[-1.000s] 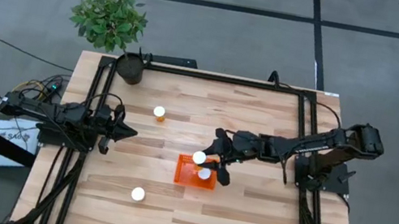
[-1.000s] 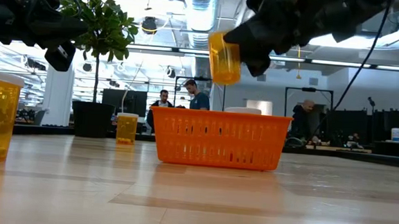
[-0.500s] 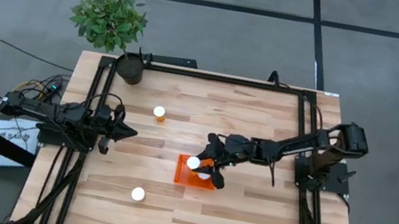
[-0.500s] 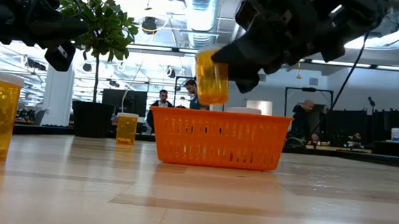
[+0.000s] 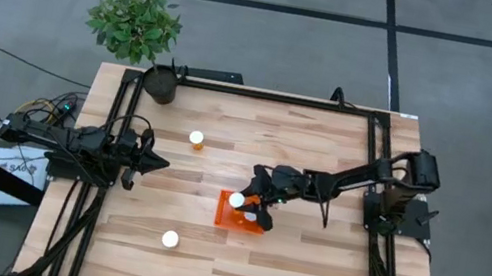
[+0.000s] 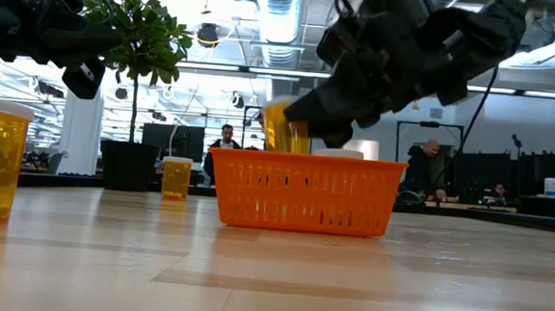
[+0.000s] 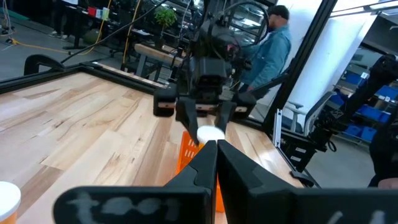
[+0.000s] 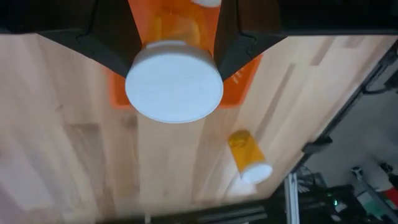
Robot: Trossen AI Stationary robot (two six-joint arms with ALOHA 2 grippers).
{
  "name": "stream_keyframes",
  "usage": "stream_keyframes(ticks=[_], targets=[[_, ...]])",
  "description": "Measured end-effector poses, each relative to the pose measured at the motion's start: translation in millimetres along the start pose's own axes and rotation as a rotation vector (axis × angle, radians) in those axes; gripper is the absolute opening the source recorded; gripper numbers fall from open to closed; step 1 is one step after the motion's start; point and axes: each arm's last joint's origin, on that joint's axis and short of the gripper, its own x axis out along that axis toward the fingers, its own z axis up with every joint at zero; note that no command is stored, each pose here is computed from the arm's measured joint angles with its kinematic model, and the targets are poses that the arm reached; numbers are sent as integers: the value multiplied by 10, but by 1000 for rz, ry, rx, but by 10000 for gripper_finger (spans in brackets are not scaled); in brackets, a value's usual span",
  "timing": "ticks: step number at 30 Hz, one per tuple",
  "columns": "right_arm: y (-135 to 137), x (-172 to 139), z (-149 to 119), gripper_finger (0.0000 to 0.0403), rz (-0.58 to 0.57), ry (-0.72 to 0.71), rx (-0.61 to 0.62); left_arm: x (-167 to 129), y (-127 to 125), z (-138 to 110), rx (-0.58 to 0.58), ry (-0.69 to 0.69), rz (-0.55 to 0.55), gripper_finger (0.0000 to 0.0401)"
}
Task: Pick and place pill bottles into a basket
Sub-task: Put the orange pill bottle into the orange bin
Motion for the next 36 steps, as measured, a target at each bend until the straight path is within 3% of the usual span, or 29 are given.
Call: stream_keyframes(ticks=[8,28,36], targets=[[-20,114,-127,165,9,14,30,0,0,0,0,0,0,0],[-146,81,-84,175,-26,-18,24,0,0,0,0,0,0,0],[-154,79,-82,197,-28,-19,11,0,0,0,0,0,0,0]])
